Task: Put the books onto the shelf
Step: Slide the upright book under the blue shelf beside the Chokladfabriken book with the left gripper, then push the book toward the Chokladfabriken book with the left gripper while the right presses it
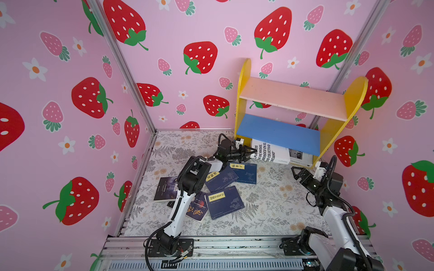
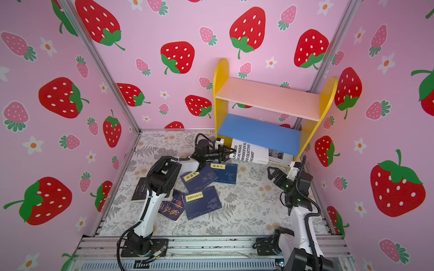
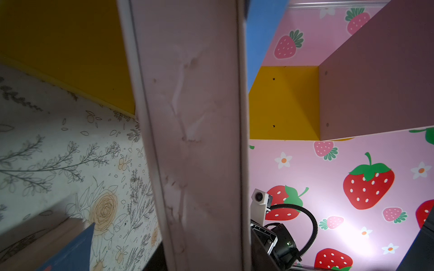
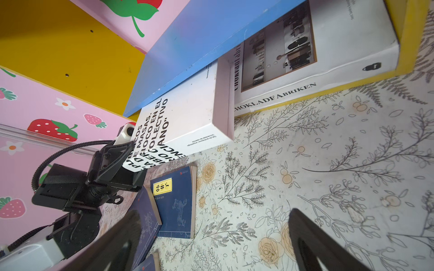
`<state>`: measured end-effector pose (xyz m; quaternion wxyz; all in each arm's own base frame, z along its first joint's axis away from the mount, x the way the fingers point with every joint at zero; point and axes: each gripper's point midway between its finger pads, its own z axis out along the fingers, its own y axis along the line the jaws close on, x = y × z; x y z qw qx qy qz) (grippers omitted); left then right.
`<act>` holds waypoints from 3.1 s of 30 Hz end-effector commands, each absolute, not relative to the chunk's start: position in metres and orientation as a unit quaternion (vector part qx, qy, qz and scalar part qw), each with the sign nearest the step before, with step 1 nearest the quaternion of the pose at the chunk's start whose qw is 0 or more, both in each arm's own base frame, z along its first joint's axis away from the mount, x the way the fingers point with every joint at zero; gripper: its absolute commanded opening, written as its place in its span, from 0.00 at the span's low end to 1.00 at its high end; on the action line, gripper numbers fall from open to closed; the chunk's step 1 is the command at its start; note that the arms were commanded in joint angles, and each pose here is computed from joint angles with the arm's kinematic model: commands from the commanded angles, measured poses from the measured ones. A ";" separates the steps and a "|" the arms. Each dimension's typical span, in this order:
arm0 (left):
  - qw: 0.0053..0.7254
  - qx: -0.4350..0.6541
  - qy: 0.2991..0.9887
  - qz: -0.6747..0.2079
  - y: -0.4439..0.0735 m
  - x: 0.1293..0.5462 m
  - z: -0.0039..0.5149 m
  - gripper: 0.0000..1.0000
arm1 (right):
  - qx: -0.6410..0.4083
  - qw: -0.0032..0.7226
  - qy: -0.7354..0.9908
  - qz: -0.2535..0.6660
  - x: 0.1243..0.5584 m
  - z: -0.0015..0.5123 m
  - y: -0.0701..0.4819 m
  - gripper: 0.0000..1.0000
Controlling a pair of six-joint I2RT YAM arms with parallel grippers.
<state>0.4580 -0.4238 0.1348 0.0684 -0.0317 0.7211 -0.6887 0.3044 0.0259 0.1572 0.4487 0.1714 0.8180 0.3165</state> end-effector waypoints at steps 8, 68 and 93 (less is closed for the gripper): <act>0.104 0.026 0.704 -0.701 -0.449 0.477 0.160 0.44 | 0.163 0.447 0.820 0.318 0.304 0.158 0.026 1.00; 0.218 -0.108 0.828 -0.506 -0.429 0.507 0.092 0.99 | 0.214 0.447 0.811 0.312 0.341 0.113 0.027 0.95; 0.201 -0.132 0.873 -0.424 -0.457 0.523 0.065 0.99 | 0.316 0.437 0.753 0.378 0.400 0.067 0.036 0.74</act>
